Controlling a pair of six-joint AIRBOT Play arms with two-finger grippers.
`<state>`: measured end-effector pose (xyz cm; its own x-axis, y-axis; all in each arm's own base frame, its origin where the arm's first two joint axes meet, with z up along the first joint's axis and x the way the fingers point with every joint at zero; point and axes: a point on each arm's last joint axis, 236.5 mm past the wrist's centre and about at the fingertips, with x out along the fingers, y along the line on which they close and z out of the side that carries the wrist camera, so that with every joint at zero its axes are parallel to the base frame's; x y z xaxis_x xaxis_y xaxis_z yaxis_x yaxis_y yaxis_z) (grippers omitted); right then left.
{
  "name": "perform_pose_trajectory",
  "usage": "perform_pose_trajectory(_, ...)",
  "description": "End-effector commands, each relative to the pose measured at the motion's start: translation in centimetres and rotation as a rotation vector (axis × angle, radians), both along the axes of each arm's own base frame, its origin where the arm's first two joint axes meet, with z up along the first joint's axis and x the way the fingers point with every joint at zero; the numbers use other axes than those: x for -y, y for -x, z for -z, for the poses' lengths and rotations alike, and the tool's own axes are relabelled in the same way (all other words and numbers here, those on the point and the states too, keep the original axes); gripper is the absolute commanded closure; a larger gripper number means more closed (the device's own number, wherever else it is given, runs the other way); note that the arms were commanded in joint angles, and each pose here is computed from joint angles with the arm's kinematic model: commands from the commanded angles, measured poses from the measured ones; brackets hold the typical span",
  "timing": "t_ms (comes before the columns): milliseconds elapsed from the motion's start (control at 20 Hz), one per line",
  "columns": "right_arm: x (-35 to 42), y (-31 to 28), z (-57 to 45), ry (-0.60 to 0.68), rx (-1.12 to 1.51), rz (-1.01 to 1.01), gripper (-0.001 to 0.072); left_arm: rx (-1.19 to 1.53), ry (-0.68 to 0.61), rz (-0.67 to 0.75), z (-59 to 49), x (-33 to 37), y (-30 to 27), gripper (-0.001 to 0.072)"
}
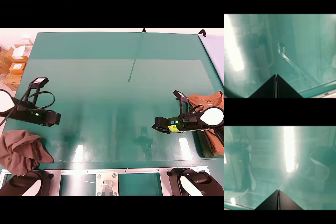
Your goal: Fold the shirts.
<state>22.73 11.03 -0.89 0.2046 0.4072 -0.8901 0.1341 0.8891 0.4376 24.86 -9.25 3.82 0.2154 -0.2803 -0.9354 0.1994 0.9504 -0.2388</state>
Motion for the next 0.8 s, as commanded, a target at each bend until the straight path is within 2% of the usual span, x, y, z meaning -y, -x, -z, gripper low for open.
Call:
perform_pose_trajectory(0,0.0,0.0,0.0,0.000,-0.001,-0.001,0.0697,0.021,0.024,0.003,-0.3,0.5,-0.4,0.0679)
perform_pose_trajectory(500,0.0,0.0,0.0,0.000,-0.001,-0.001,0.0697,0.177,0.080,-0.047,-1.9,1.4,-4.1,0.0679)
perform_pose_trajectory(550,0.0,0.0,0.0,0.000,-0.001,-0.001,0.0697,0.191,0.078,-0.054,-2.0,1.2,-4.5,0.0608)
perform_pose_trajectory(600,0.0,0.0,0.0,0.000,-0.001,-0.001,0.0697,0.199,0.048,-0.076,-1.9,0.5,-4.8,0.0128)
perform_pose_trajectory(650,0.0,0.0,0.0,0.000,-0.001,-0.001,0.0697,0.204,-0.001,-0.133,-1.6,-1.1,-5.2,-0.0003)
perform_pose_trajectory(750,0.0,0.0,0.0,0.000,-0.001,-0.001,0.0697,0.219,-0.204,-0.154,-1.0,-5.7,-5.4,-0.0013)
